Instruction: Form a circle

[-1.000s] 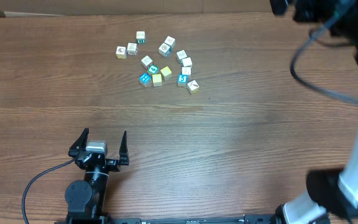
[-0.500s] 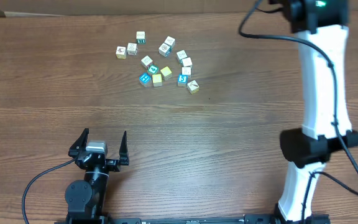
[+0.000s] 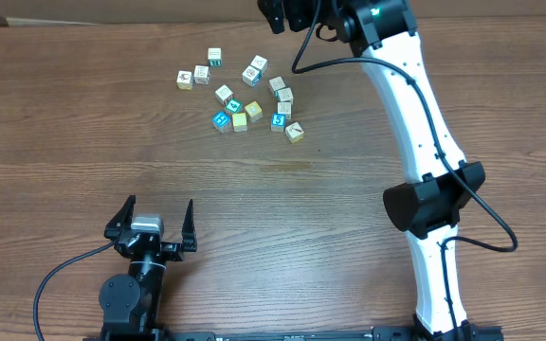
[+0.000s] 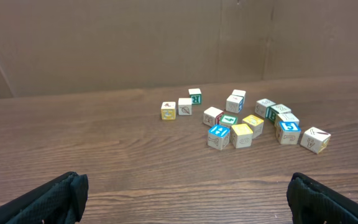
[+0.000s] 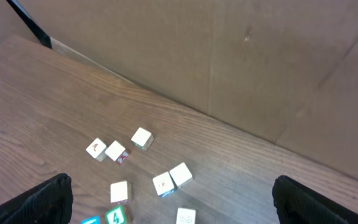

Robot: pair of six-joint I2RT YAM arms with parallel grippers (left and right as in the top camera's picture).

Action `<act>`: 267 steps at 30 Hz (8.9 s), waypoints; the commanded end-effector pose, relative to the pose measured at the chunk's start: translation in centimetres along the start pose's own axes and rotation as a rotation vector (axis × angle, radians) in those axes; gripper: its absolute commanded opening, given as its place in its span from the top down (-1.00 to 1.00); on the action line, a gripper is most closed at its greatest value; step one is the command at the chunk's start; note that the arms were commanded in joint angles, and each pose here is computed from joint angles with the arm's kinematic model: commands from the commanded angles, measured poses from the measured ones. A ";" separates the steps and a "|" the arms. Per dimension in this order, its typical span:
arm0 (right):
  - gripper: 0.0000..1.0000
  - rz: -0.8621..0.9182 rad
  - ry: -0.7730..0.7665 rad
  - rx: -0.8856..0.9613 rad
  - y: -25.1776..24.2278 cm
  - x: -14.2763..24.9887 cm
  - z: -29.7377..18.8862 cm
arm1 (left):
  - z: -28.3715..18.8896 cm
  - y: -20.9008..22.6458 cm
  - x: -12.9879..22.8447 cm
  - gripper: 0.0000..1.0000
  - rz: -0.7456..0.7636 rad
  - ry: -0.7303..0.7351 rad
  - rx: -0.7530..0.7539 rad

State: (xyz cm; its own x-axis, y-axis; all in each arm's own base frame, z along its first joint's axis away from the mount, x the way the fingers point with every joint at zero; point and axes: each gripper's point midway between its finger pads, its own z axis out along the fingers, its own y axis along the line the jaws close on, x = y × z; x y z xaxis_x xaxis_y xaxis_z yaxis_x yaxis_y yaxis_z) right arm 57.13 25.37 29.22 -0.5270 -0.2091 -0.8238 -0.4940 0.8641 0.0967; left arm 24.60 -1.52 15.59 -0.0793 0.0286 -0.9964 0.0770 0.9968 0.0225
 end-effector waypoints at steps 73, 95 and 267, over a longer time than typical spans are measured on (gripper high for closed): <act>0.14 -0.062 0.240 0.081 -0.5 21.7 15.9 | 0.0 0.0 0.0 -0.99 0.013 -0.006 -0.002; 0.42 -0.060 0.256 0.081 -0.5 22.1 15.8 | 0.0 0.0 0.0 -0.99 0.013 -0.006 -0.002; -0.20 0.440 0.551 0.278 11.0 30.9 5.7 | 0.0 0.0 0.0 -0.99 0.013 -0.006 -0.002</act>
State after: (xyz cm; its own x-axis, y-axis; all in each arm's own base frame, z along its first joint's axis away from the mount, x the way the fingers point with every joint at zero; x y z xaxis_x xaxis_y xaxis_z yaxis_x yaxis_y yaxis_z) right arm 39.57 30.96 2.54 -0.9381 0.0785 -0.3374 0.0221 0.9855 0.1681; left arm 24.60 -1.52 15.59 -0.0793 0.0286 -0.9964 0.0770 0.9968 0.0225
